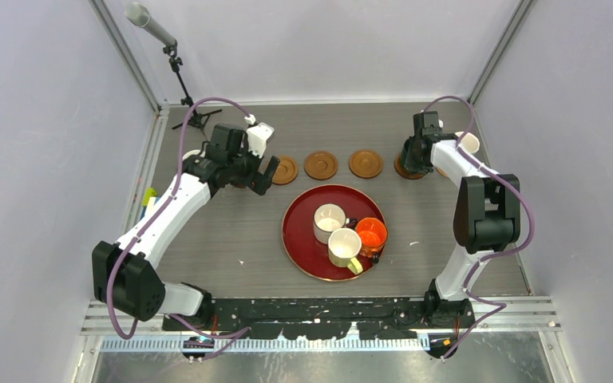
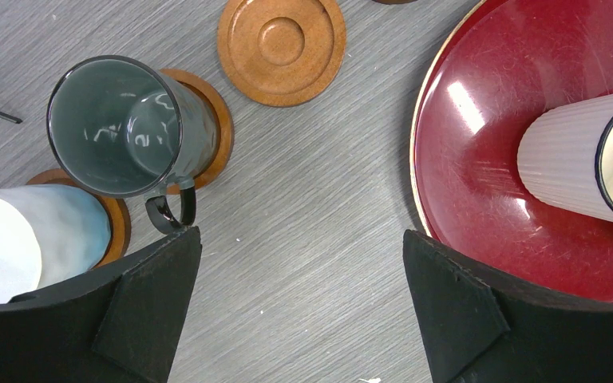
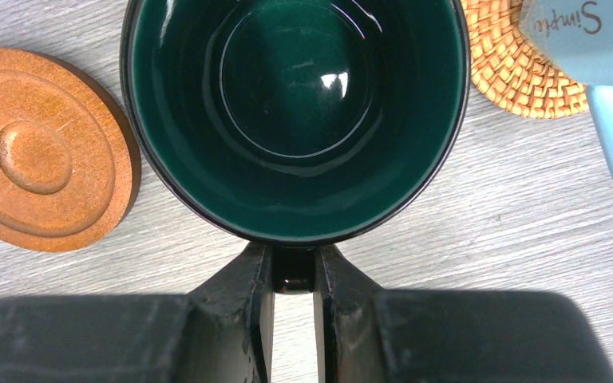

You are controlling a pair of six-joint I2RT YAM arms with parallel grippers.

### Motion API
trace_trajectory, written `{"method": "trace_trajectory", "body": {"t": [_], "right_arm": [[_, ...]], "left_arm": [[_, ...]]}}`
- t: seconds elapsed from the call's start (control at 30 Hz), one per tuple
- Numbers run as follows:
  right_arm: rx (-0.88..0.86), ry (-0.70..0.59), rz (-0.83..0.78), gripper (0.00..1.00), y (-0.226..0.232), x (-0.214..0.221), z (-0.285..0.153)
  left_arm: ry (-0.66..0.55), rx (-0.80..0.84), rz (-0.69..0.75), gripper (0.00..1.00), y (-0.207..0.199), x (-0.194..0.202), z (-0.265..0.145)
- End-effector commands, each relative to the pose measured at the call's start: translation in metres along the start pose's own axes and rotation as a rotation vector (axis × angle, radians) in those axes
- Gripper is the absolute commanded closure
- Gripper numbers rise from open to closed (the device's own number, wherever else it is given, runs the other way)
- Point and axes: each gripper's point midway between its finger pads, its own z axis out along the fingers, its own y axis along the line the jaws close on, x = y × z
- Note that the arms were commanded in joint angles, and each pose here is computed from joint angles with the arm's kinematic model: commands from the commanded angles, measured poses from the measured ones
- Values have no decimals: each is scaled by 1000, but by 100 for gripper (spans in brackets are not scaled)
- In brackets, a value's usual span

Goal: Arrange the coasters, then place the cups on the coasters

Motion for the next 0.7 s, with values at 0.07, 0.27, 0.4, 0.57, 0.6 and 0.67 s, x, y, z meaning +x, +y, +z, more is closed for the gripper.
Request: {"method": "trace_trajectory", "body": {"t": [0.07, 0.27, 0.4, 0.57, 0.6, 0.67], "right_arm": [[-10, -82, 35, 74, 0, -22, -13], [-30, -85, 30, 63, 3, -24, -20], [-42, -108, 30, 49, 3, -28, -31], [-69, -103, 13, 41, 3, -24, -48], [-80, -104, -1, 41, 3, -23, -54], [-117, -112, -50, 40, 5, -22, -69]], "left_arm": [[-42, -4, 14, 0, 3, -15, -7], [-37, -4, 18, 0, 3, -14, -8], [-37, -4, 19, 0, 3, -13, -9], [-37, -2, 17, 0, 2, -12, -9], [-38, -1, 17, 0, 2, -12, -10], [-38, 3, 17, 0, 1, -12, -10]]}}
